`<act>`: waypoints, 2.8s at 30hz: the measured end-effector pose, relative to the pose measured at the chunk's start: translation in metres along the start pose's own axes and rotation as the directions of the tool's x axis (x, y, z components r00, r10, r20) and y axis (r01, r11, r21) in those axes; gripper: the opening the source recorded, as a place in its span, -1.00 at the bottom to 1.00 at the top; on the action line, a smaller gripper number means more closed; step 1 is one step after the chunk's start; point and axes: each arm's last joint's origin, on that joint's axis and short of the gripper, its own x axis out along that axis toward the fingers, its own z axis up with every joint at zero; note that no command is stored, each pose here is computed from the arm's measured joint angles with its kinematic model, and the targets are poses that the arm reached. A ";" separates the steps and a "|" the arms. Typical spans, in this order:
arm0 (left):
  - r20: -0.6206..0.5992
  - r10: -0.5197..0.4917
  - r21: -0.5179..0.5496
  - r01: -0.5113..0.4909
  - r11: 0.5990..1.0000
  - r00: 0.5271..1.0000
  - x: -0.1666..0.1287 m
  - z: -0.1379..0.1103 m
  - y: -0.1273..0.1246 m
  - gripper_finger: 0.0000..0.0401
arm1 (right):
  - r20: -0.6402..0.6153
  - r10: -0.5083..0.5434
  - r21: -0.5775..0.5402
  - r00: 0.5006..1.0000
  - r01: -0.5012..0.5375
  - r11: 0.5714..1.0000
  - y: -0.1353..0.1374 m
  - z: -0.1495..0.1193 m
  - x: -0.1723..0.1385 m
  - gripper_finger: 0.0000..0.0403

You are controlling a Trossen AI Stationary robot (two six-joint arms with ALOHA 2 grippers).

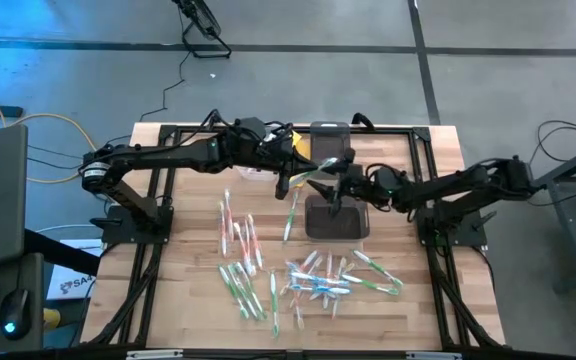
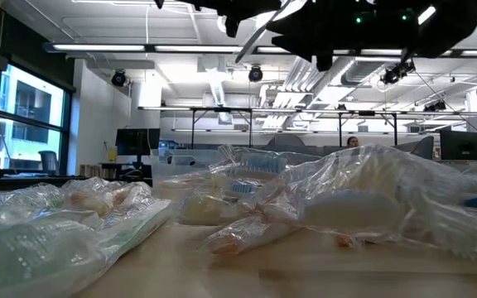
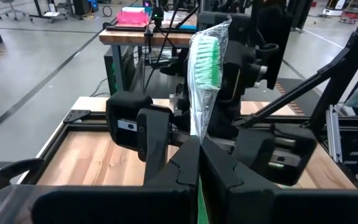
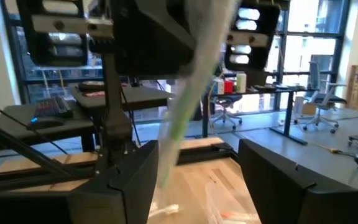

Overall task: Pick & Place Toothbrushes
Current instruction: Put the green toothbrush into the bottom black transparent bin

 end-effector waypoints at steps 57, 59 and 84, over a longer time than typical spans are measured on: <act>-0.048 0.025 0.035 -0.024 0.999 0.999 -0.026 0.011 -0.005 -0.51 | -0.010 0.057 0.003 0.998 -0.057 0.998 0.003 0.008 0.006 -0.91; -0.036 0.025 0.043 -0.024 0.999 0.999 -0.034 0.016 -0.007 -0.51 | -0.012 0.044 0.002 0.999 -0.044 0.999 0.002 0.008 0.006 -0.91; -0.238 0.064 0.003 -0.065 0.998 0.969 -0.067 0.010 -0.014 -0.51 | -0.811 -0.035 0.050 0.584 0.130 0.990 0.017 0.020 -0.013 -0.91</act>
